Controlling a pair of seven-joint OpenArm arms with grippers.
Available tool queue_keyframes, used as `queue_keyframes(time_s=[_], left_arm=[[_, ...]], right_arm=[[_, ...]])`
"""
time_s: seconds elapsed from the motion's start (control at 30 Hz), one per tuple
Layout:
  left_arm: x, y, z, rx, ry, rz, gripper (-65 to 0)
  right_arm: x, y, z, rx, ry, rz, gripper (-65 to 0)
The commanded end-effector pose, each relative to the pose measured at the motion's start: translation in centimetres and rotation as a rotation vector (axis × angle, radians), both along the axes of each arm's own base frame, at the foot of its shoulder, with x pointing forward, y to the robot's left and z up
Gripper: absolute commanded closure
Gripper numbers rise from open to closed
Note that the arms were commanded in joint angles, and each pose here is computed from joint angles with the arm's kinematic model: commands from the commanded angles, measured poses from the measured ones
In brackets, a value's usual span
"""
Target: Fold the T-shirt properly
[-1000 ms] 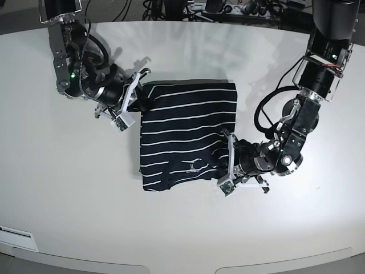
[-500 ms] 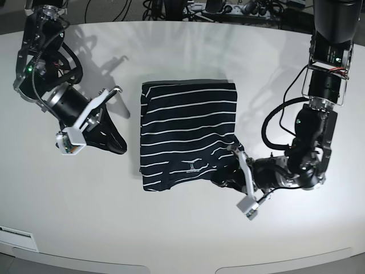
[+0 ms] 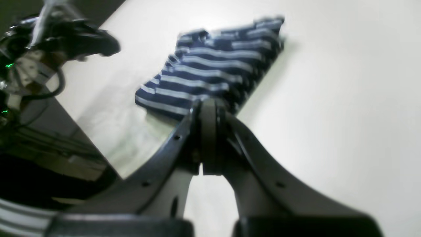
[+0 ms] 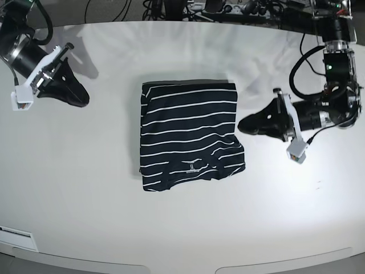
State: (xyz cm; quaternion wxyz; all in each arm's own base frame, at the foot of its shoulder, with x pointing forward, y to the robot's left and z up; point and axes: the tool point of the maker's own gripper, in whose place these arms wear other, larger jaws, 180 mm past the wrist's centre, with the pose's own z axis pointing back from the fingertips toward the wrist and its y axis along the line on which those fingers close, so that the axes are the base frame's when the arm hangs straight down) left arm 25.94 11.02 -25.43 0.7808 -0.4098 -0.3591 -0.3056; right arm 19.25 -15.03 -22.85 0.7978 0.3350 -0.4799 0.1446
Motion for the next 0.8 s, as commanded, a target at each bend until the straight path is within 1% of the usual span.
queue_keyframes(time_s=[0.0, 0.1, 0.2, 0.23, 0.37, 0.5, 0.63, 0.77], left_arm=[[-1.0, -0.2, 1.4, -0.003, -0.048, -0.020, 0.0], [-5.1, -0.6, 1.5, 0.041, -0.049, -0.051, 0.0], [-9.0, -0.6, 1.1, 0.084, -0.012, -0.067, 0.0], [-10.2, -0.5, 1.1, 0.095, 0.011, -0.057, 0.0], [-14.0, 0.3, 0.9, 0.149, 0.099, -0.020, 0.0], [-17.6, 1.1, 0.9, 0.223, 0.183, -0.007, 0.0], [-21.8, 2.3, -0.1, 0.261, 0.350, 0.005, 0.0], [-26.9, 2.2, -0.5, 0.258, 0.543, -0.016, 0.0]], right_arm=[[-0.7, 0.1, 1.1, 0.001, -0.026, 0.011, 0.0], [-3.4, -0.2, 0.5, -0.074, 0.042, 0.013, 0.0], [-5.9, -0.3, 0.6, -0.140, 0.094, 0.018, 0.0], [-6.7, -0.3, 0.7, -0.160, 0.112, 0.020, 0.0], [-9.7, -1.7, -0.6, -0.196, 0.242, -0.015, 0.0], [-12.5, -2.5, -1.4, -0.224, 0.358, -0.022, 0.0], [-16.1, -2.5, -2.6, -0.243, 0.510, -0.001, 0.0], [-20.9, -2.2, -3.6, -0.258, 0.708, 0.019, 0.0]])
